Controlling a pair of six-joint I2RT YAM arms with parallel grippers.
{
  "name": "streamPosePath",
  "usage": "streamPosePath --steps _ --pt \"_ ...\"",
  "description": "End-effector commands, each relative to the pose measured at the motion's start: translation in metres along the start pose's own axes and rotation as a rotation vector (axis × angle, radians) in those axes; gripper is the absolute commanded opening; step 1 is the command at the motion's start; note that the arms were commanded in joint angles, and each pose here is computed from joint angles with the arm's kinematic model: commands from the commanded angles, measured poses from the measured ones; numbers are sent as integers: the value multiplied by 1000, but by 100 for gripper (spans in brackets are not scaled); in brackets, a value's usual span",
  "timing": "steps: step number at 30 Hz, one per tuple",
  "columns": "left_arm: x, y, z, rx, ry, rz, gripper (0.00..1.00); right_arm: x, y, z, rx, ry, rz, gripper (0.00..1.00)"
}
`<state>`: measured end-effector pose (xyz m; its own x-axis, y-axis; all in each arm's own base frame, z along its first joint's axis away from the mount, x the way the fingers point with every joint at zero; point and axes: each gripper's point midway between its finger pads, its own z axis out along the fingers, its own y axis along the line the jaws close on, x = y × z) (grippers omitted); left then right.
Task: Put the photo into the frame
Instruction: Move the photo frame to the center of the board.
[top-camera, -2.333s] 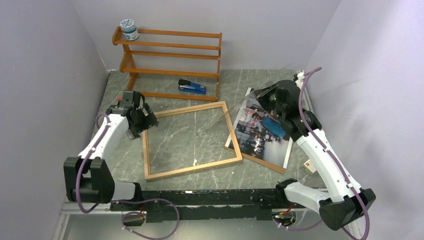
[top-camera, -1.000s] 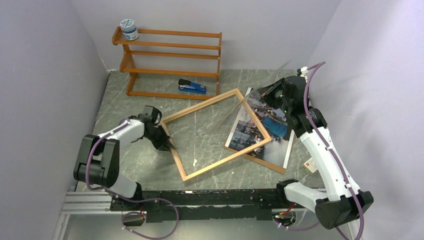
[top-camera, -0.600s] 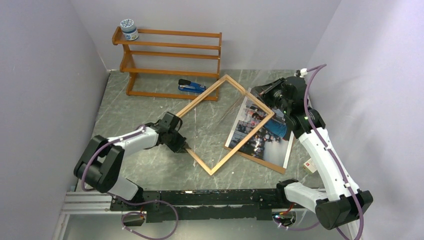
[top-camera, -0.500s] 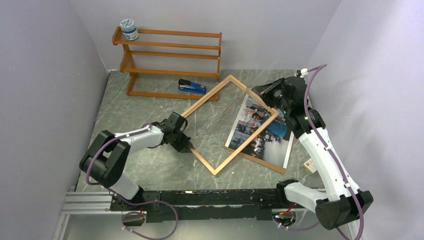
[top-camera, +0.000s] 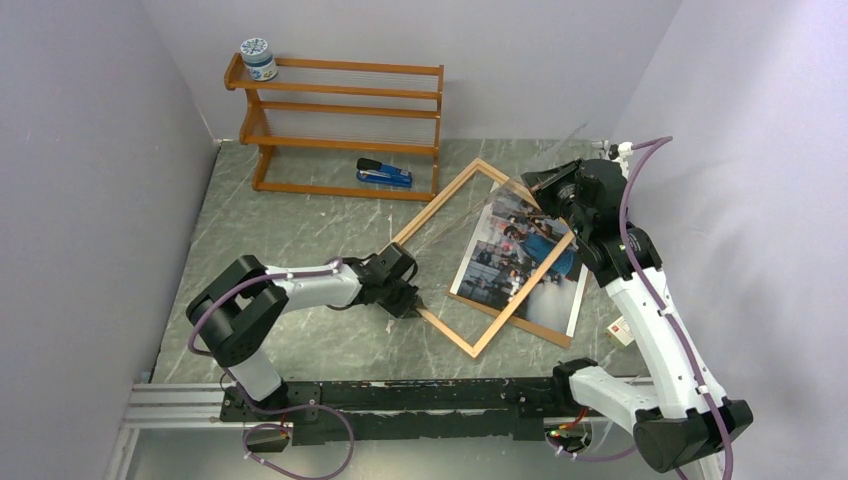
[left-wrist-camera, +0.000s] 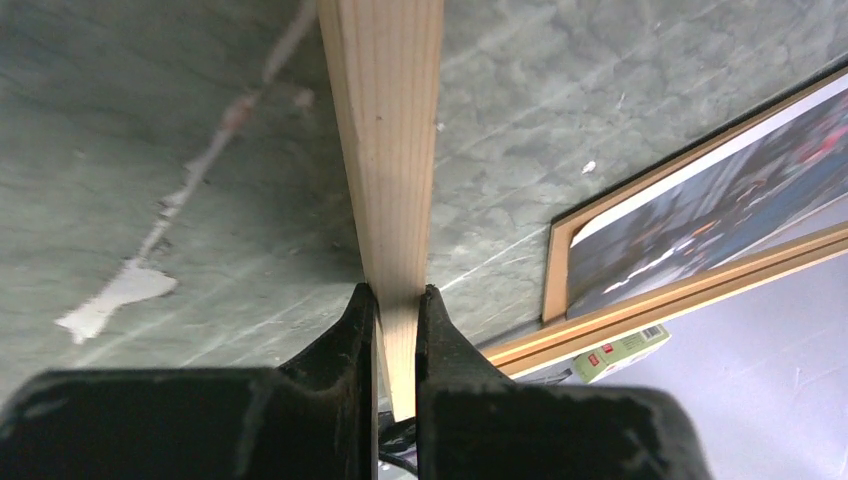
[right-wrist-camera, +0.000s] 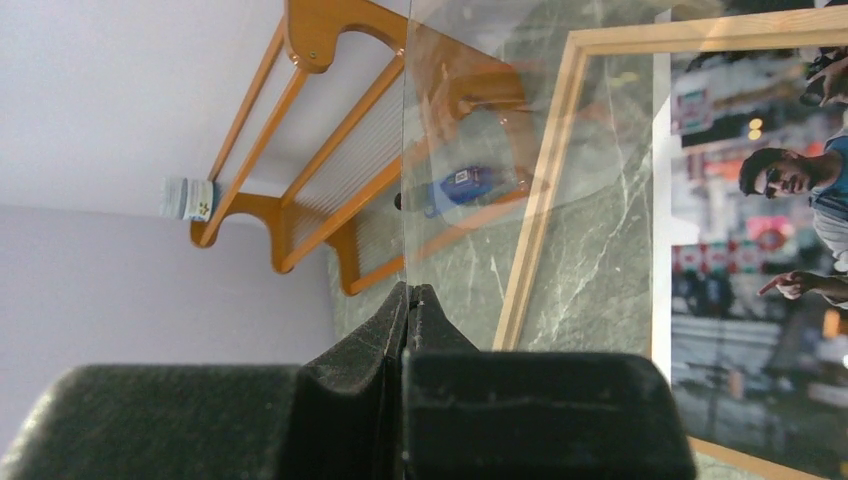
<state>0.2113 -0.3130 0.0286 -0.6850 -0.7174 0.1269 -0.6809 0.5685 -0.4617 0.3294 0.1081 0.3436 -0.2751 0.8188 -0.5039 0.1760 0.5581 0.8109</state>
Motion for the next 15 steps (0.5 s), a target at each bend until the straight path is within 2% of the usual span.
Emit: streamPosePath --steps 1,2,6,7,12,15 --pt "2 -34 6 84 -48 -85 2 -13 4 -5 -7 -50 -27 0" --pt "4 -32 10 80 -41 -94 3 -13 4 -5 -7 -50 -29 0" --pt "17 -23 17 54 -9 -104 27 -12 6 0 -15 -38 -46 0" --pt "18 -22 16 55 -3 -103 30 -13 8 2 -17 -34 -51 0" --pt "27 -20 10 42 8 -51 28 -19 16 9 -26 -43 -73 0" --pt "33 -19 12 28 24 -19 35 -21 17 14 -28 -37 -76 0"
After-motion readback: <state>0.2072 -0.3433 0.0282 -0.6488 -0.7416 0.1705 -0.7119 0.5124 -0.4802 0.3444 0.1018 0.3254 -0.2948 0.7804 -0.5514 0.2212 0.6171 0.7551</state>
